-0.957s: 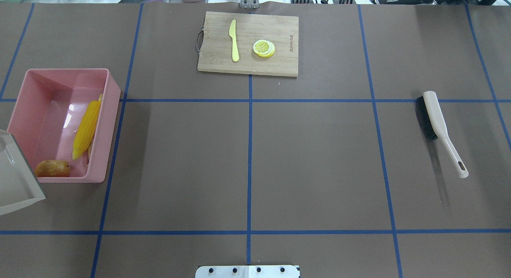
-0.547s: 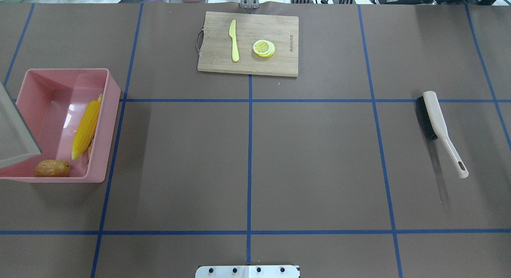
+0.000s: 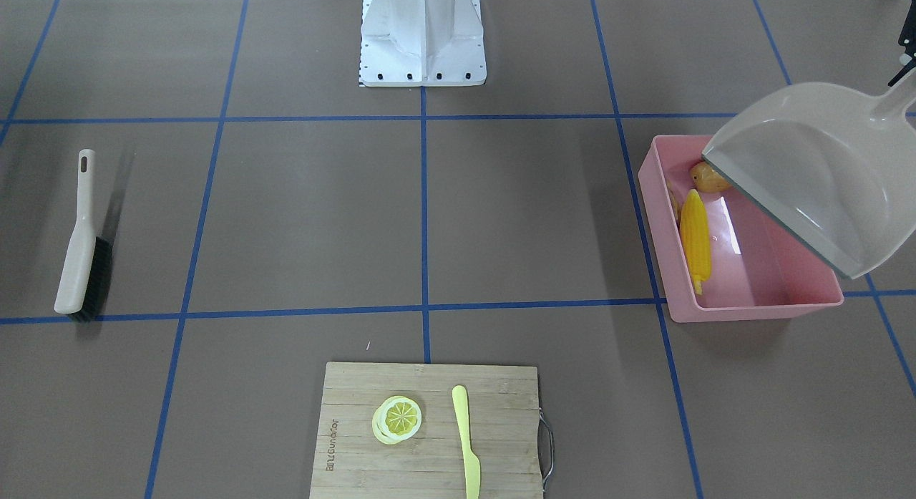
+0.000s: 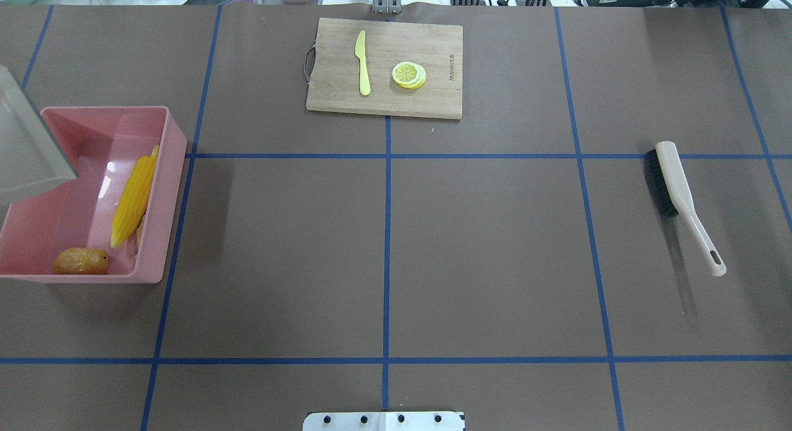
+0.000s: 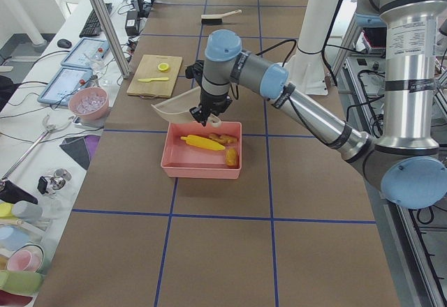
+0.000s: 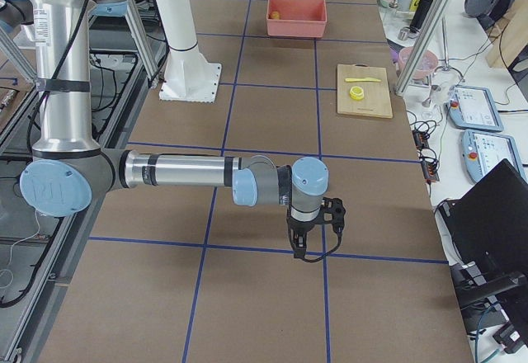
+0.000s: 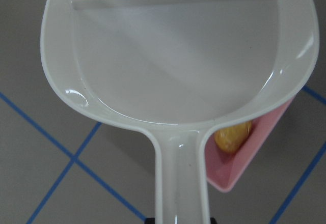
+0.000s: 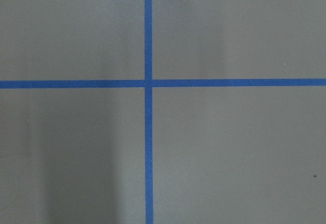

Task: Sweep and dump trash into bin
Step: 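Raise the empty dustpan out of the bin with the left gripper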

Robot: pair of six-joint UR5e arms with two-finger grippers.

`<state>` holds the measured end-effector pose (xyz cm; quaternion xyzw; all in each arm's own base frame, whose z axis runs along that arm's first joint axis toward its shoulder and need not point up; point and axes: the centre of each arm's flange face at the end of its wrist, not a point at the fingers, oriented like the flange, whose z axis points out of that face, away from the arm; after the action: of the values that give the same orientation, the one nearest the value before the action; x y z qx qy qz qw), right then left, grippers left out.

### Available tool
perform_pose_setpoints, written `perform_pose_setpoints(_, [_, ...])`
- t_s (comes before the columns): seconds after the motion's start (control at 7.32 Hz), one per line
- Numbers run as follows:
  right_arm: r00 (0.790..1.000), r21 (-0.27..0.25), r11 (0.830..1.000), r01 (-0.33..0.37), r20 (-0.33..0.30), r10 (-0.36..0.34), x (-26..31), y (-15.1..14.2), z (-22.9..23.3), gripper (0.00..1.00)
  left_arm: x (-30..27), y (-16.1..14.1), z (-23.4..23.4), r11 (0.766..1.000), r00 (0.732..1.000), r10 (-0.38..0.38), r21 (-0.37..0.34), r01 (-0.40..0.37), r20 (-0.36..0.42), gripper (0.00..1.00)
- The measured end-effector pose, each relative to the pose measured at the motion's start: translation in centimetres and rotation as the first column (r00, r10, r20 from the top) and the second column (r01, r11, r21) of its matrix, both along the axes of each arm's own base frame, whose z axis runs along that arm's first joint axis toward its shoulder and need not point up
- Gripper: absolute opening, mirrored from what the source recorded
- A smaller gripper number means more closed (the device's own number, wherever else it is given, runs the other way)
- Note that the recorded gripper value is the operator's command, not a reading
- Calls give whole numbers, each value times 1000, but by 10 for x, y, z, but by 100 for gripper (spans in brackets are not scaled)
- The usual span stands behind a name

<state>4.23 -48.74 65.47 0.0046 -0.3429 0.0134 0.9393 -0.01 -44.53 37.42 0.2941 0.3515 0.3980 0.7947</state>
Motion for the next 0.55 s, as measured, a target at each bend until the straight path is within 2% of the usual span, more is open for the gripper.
perform_pose_setpoints(0.14, [1000,-8,1000,-4,-1,4,0,1,3,100,39,-17,-19,996,997,74,41,-73,-16,0])
perform_pose_setpoints(0.27, [1000,-12,1000,-5,0,5,0,3,4,100,84,-22,-34,983,987,162,86,-160,-22,0])
perform_pose_setpoints(0.55, [1000,-16,1000,-7,-1,7,0,3,6,100,167,-17,-47,928,946,321,208,-308,-32,0])
